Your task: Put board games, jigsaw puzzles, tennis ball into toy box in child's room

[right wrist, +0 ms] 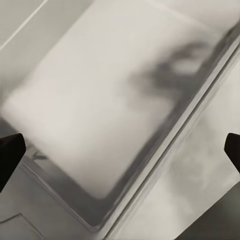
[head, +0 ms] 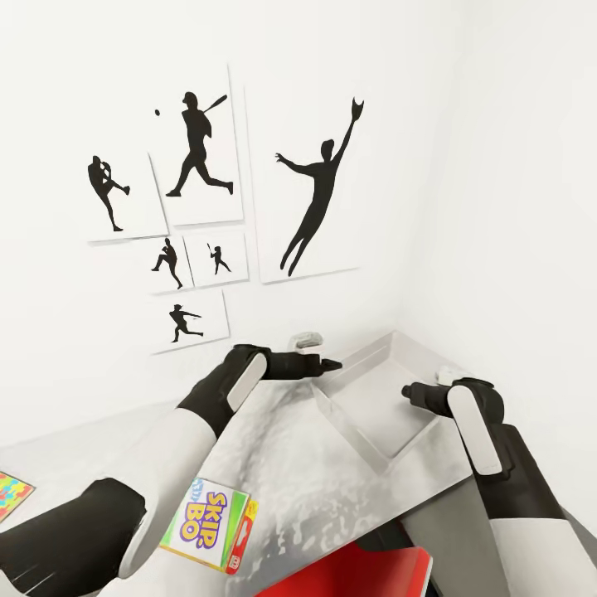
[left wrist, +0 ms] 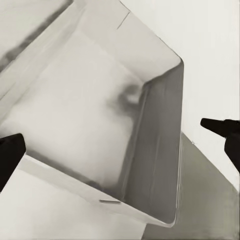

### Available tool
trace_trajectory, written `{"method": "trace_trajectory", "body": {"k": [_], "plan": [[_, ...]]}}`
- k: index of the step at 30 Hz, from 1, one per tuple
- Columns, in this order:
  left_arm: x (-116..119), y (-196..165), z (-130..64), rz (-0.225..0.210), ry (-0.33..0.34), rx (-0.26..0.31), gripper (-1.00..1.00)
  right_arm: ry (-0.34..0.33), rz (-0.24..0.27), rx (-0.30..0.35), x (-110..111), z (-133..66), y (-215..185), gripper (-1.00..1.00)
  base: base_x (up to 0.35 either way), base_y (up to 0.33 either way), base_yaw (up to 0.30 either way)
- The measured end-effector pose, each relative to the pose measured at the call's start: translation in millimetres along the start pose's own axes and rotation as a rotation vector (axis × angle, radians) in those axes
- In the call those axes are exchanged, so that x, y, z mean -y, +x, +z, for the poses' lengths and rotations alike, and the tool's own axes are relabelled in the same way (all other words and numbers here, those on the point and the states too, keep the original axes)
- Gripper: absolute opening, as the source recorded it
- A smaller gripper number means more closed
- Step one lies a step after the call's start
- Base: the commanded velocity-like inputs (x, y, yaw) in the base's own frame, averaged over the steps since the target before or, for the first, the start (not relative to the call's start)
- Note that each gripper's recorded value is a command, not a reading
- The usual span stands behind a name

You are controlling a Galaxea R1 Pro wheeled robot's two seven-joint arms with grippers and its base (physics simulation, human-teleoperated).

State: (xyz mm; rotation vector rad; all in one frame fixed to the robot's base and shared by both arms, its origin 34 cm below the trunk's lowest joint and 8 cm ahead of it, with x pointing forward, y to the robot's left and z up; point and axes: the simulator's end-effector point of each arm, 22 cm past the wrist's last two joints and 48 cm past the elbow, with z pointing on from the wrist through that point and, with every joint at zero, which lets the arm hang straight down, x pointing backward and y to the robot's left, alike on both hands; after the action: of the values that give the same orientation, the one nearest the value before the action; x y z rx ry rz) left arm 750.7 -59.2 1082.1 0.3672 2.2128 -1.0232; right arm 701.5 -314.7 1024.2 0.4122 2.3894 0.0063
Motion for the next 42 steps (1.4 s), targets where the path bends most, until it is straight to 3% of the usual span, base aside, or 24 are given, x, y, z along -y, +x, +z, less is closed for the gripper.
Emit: {"method": "trace_trajectory", "body": {"k": [4, 9, 13, 27, 35, 42], "plan": [[12.8, 2.3, 3.6, -0.004, 0.026, -0.004, 1.00, -0.004, 0.001, 0.002, -1.8, -0.5, -0.5, 1.00, 0.000, 0.000, 0.000], [9.7, 14.6, 10.9, 0.042, -0.028, -0.036, 1.00, -0.010, 0.003, 0.006, -3.6, -1.7, -2.3, 1.00, 0.000, 0.000, 0.000], [4.2, 15.7, 13.8, 0.066, -0.064, -0.028, 1.00, -0.013, 0.004, 0.008, -4.9, -2.4, -3.0, 1.00, 0.000, 0.000, 0.000], [2.9, 24.3, 19.3, 0.108, -0.084, -0.040, 1.00, -0.023, 0.006, 0.005, -10.2, -2.4, -1.3, 1.00, 0.000, 0.000, 0.000], [-1.3, 31.3, 26.6, 0.144, -0.095, -0.035, 1.00, -0.030, 0.008, -0.005, -15.5, 0.7, 3.2, 1.00, 0.000, 0.000, 0.000], [-11.9, 33.0, 32.6, 0.144, -0.106, -0.003, 1.00, -0.028, 0.007, -0.015, -15.3, 5.0, 7.0, 1.00, 0.000, 0.000, 0.000]]}}
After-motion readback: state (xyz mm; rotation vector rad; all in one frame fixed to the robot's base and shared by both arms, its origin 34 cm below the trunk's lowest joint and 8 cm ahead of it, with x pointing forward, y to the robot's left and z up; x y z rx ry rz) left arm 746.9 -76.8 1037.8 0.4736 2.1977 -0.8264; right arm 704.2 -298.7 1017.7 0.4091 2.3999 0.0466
